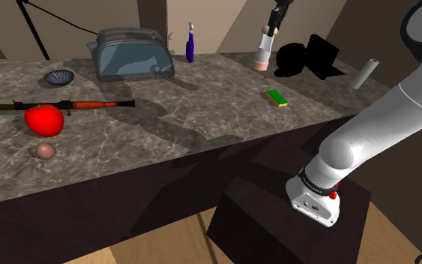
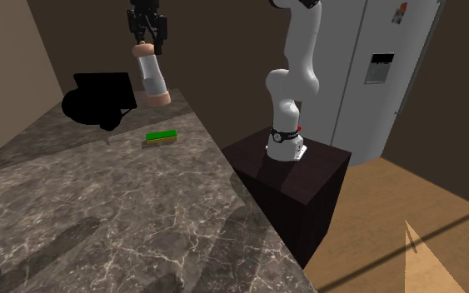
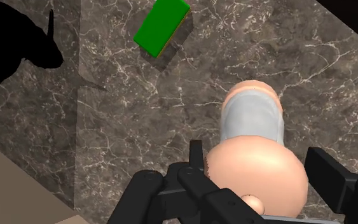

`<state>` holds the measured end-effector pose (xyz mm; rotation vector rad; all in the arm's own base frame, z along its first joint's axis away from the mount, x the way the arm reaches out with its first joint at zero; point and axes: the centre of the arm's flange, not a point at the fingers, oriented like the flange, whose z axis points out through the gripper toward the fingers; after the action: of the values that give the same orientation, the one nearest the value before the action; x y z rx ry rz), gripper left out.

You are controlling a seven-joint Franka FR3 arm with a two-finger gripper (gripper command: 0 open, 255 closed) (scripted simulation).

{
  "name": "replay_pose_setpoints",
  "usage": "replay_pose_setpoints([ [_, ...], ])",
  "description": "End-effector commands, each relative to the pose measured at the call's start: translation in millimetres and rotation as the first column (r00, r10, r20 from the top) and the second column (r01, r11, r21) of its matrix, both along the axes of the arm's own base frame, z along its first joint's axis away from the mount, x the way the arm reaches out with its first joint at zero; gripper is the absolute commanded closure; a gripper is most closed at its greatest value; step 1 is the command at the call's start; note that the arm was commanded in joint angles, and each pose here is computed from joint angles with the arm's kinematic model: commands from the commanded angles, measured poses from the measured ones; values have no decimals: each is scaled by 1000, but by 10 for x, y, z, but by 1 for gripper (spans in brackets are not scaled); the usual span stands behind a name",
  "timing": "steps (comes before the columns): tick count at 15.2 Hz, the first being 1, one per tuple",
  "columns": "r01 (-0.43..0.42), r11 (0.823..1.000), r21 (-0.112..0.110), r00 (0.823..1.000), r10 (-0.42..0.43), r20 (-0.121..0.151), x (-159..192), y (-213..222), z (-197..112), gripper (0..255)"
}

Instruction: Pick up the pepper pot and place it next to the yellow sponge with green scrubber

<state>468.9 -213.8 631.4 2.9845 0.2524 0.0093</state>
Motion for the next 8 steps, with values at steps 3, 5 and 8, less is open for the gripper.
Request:
replay_pose_setpoints([
  [3, -2, 1000, -1, 1000, 2, 0, -101, -506, 99, 255],
  [5, -2, 1000, -1, 1000, 2, 0, -156, -756, 164, 255],
  [8, -2, 1000, -1, 1000, 2, 0, -239, -1130, 261, 255],
])
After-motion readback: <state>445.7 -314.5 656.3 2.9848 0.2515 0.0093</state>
